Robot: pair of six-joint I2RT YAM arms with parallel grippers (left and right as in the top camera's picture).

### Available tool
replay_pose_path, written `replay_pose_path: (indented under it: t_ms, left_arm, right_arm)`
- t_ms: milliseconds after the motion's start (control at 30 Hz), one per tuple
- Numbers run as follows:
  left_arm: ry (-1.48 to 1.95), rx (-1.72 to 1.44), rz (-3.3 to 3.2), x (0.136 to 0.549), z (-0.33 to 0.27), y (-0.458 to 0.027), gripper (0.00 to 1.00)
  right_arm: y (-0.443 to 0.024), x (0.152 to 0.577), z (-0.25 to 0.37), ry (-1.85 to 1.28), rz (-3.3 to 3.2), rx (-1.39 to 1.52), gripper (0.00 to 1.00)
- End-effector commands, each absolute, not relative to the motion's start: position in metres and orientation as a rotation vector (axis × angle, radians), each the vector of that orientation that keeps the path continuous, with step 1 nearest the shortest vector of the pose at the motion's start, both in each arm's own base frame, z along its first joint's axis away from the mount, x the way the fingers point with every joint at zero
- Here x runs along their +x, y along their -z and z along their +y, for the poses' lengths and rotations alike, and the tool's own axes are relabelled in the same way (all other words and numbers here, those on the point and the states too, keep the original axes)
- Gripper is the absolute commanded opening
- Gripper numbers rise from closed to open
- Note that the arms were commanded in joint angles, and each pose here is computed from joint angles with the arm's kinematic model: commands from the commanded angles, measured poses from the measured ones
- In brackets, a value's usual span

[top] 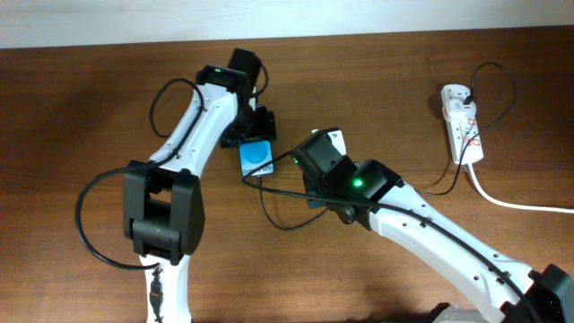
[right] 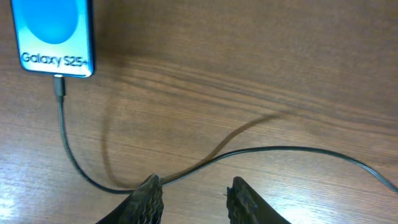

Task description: Plug charger to phone and switch on socket

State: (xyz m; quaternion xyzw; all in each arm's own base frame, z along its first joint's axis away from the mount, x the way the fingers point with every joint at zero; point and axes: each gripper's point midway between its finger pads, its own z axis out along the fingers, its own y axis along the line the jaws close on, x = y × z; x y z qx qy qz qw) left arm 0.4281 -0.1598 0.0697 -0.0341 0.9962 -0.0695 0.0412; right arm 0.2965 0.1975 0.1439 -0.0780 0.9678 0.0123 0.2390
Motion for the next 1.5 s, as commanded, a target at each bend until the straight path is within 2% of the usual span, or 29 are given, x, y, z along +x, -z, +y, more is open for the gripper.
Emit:
replay_pose_path:
  t_ms: [0, 67, 100, 133, 167, 267, 333, 533, 700, 933, 1067, 1233, 1400, 1467]
  left_arm:
    - [0.117, -0.153, 3.021, 0.433, -0.151, -0.071, 0.49]
    - [0.119, -0.162, 3.021, 0.433, -0.151, -0.071, 0.50]
    - [0.135, -0.166, 3.026, 0.432, -0.153, -0.071, 0.50]
    - [0.175, -0.165, 3.037, 0.429, -0.158, -0.071, 0.50]
    - [0.220, -0.163, 3.054, 0.426, -0.163, -0.072, 0.50]
    - [0.346, -0.166, 3.136, 0.407, -0.175, -0.073, 0.50]
    - [0.428, -0.174, 3.185, 0.395, -0.182, -0.075, 0.50]
    - [0.542, -0.186, 3.234, 0.382, -0.192, -0.080, 0.51]
    - [0.596, -0.192, 3.254, 0.376, -0.197, -0.082, 0.51]
    - [0.596, -0.200, 3.273, 0.371, -0.196, -0.083, 0.51]
    - [0.596, -0.200, 3.273, 0.371, -0.196, -0.083, 0.50]
    - [0.596, -0.200, 3.273, 0.372, -0.196, -0.083, 0.51]
    - [0.596, -0.200, 3.274, 0.371, -0.196, -0.083, 0.51]
    - [0.596, -0.200, 3.273, 0.371, -0.196, -0.083, 0.51]
  right_arm:
    - [-0.141, 0.284, 0.217, -0.171, 2.708, -0.173, 0.36]
    - [-0.140, 0.274, 0.235, -0.242, 2.720, -0.187, 0.35]
    - [-0.138, 0.269, 0.247, -0.250, 2.706, -0.234, 0.42]
    - [-0.131, 0.265, 0.261, -0.253, 2.686, -0.284, 0.59]
    - [-0.125, 0.263, 0.271, -0.261, 2.679, -0.309, 0.69]
    - [-0.121, 0.267, 0.278, -0.307, 2.690, -0.165, 0.69]
    - [-0.122, 0.270, 0.287, -0.324, 2.657, -0.206, 0.61]
    - [-0.075, 0.268, 0.285, -0.123, 2.686, -0.268, 0.52]
    - [-0.075, 0.277, 0.285, -0.101, 2.644, -0.249, 0.43]
    - [-0.074, 0.278, 0.287, -0.108, 2.642, -0.248, 0.15]
    - [-0.073, 0.274, 0.291, -0.139, 2.663, -0.259, 0.17]
    - [-0.071, 0.270, 0.290, -0.137, 2.681, -0.267, 0.30]
    - [-0.069, 0.267, 0.292, -0.156, 2.698, -0.275, 0.29]
    - [-0.062, 0.266, 0.292, -0.140, 2.713, -0.281, 0.25]
